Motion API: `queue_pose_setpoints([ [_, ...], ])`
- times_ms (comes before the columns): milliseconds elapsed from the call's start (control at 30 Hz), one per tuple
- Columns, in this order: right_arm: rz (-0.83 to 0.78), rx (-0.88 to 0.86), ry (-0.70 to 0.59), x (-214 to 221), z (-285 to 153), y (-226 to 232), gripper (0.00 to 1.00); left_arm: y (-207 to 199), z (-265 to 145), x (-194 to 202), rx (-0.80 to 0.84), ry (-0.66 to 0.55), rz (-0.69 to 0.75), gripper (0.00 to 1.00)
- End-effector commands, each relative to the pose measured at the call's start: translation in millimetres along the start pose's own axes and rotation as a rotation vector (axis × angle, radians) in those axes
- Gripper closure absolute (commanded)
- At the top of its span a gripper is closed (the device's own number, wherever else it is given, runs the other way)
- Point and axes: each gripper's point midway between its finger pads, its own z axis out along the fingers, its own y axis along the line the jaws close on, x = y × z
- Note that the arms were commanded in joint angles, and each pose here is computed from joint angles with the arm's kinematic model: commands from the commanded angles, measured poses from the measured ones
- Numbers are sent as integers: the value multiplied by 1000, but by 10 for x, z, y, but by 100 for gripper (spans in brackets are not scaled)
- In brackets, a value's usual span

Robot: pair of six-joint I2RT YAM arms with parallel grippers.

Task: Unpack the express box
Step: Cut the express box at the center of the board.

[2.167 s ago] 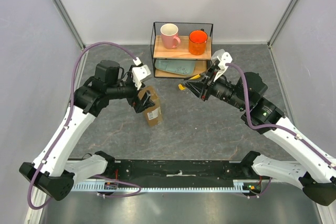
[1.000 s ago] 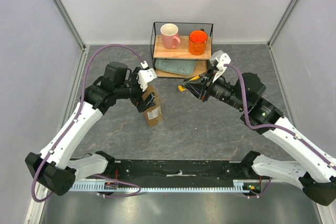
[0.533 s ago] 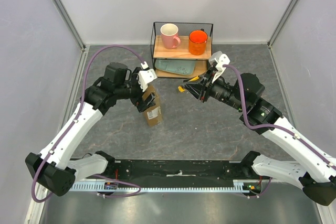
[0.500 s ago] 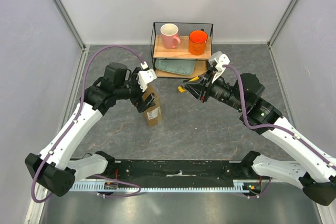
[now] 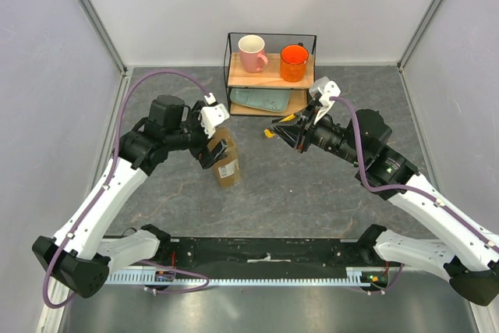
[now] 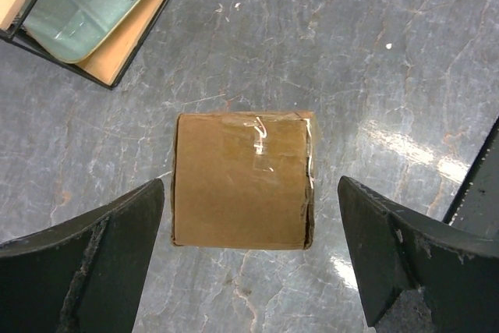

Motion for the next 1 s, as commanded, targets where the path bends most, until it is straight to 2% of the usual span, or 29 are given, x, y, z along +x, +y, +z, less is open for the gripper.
queue_pose_setpoints([
  [0, -10, -27, -47, -117, -8, 61, 100, 122, 7, -72, -62, -25, 27, 1],
  [600, -10, -22, -37, -56, -7, 40, 100, 100, 223, 190, -26, 33, 41, 1],
  [900, -8, -18, -35, -27, -20, 33, 100, 27, 421, 337, 53, 77, 18, 1],
  [967, -7, -15, -32, -11, -22, 25, 100, 24, 445, 360, 60, 84, 21, 5],
])
